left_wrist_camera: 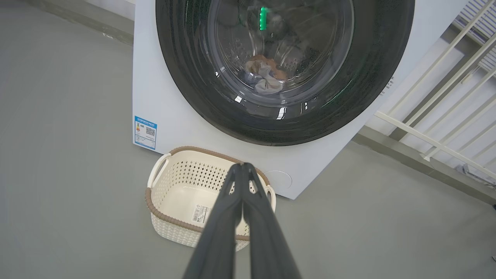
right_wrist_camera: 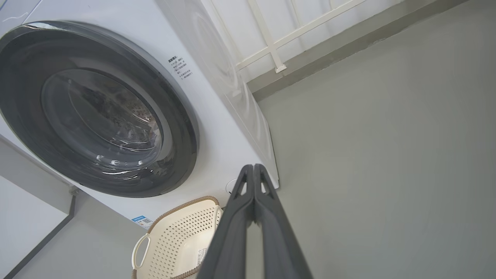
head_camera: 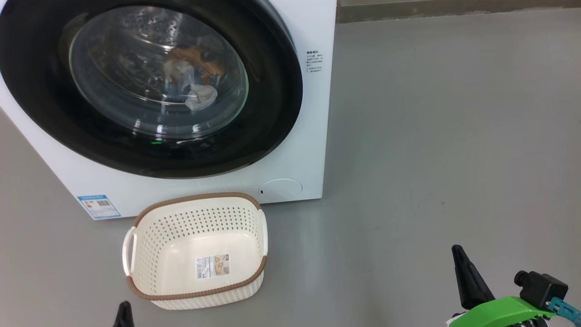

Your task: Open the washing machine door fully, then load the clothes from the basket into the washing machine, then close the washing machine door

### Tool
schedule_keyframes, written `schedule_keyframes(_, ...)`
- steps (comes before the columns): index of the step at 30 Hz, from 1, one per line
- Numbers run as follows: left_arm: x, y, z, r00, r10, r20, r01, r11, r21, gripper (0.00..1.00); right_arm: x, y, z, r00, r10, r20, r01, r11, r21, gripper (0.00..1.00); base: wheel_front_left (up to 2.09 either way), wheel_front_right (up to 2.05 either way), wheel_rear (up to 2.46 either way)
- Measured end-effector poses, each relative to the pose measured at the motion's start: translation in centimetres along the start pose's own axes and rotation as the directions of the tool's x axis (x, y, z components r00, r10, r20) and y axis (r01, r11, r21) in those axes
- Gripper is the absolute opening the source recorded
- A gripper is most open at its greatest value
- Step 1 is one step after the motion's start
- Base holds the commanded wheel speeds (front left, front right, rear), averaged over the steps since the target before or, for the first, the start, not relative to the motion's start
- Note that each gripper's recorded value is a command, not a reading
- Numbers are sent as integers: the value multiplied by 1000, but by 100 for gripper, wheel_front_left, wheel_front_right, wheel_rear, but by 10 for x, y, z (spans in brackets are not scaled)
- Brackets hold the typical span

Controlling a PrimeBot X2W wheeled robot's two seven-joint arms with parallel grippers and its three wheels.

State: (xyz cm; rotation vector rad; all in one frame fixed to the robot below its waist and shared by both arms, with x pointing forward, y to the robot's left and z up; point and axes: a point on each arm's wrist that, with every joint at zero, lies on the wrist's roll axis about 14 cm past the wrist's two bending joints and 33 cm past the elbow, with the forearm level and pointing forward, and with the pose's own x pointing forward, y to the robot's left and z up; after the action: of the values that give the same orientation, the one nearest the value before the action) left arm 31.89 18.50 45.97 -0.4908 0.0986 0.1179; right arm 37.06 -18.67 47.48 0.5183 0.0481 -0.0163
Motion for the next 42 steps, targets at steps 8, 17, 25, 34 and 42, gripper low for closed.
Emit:
schedule_keyframes(8,7,-2,2,1000,-4,-5,4,996,-89,0,0,-3,0,1000,-17,-3,18,997,81,0,0,0,0)
schedule_keyframes(17,10,-1,-1,1000,-5,-28,0,981,-193,0,0,-6,0,999,-34,-14,36,983,180,0,0,0,0)
schedule_keyframes(25,14,-1,0,999,-7,-38,-3,965,-263,0,0,-9,1,999,-46,-18,49,965,257,0,0,0,0)
schedule_keyframes(34,18,-1,0,999,-11,-50,-8,932,-362,0,0,-12,2,998,-57,-25,62,937,344,0,0,0,0)
schedule_keyframes(42,23,-2,2,998,-19,-56,-7,898,-440,0,0,-14,2,997,-64,-31,71,900,430,0,0,0,0)
